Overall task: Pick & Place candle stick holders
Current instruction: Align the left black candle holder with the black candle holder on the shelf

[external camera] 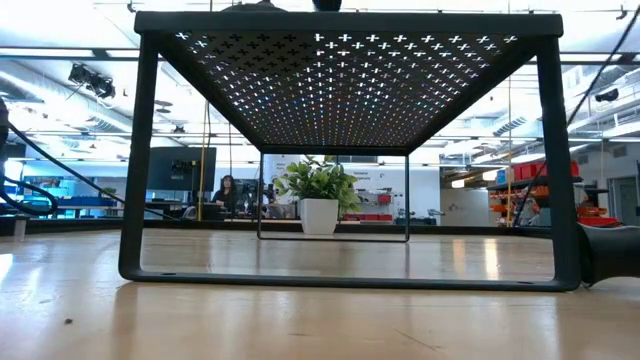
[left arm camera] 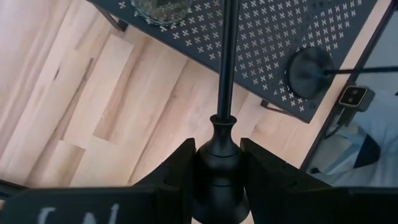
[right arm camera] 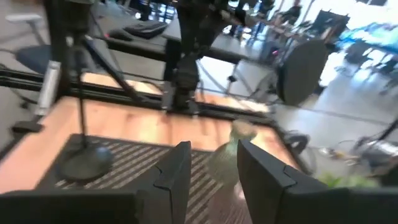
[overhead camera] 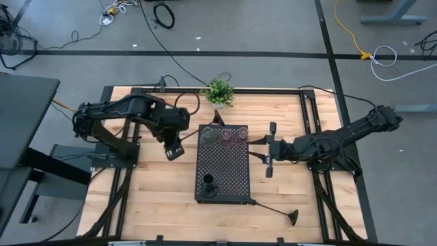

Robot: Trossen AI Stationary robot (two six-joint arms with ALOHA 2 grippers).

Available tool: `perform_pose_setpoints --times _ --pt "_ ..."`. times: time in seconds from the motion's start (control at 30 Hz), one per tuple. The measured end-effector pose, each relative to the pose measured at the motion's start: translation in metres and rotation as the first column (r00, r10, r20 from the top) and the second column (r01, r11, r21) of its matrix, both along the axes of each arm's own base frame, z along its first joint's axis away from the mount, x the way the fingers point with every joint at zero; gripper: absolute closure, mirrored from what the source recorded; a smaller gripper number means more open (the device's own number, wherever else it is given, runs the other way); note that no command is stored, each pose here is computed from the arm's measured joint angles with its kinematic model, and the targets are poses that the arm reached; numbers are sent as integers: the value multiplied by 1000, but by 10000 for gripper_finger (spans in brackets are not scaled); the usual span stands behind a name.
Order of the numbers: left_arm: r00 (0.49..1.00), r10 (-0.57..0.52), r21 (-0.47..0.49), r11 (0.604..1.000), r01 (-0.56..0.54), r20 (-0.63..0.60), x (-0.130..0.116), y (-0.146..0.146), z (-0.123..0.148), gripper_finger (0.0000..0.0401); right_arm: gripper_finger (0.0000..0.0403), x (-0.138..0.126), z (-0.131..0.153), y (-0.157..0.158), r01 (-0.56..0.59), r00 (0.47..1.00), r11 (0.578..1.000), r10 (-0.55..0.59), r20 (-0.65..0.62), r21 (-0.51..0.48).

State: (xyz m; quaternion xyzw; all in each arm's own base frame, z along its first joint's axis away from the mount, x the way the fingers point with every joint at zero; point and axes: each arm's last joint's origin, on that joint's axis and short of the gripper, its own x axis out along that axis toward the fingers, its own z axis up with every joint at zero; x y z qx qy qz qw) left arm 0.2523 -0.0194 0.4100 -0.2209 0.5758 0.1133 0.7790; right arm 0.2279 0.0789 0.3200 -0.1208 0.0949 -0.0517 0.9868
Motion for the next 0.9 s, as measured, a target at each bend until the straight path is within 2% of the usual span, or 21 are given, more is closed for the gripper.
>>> perform_pose_setpoints --times 0.1,0.27,0.37,0.6,0.9 --pt "1000 24 -28 999 -25 -7 2 9 -1 296 273 14 7 4 62 998 994 -63 -8 -92" --pt "1000 30 -36 999 -30 -8 3 16 -2 296 273 39 21 8 155 987 959 -161 -7 -236" --pt "999 33 -45 998 -33 -8 3 17 -2 296 273 55 25 9 161 984 941 -174 -20 -299" --pt "999 31 -64 997 -31 -7 3 21 -2 296 273 91 27 10 203 965 865 -256 -55 -458" --pt "999 45 -82 996 -46 -6 3 29 -2 296 273 136 21 22 170 945 779 -303 -124 -604"
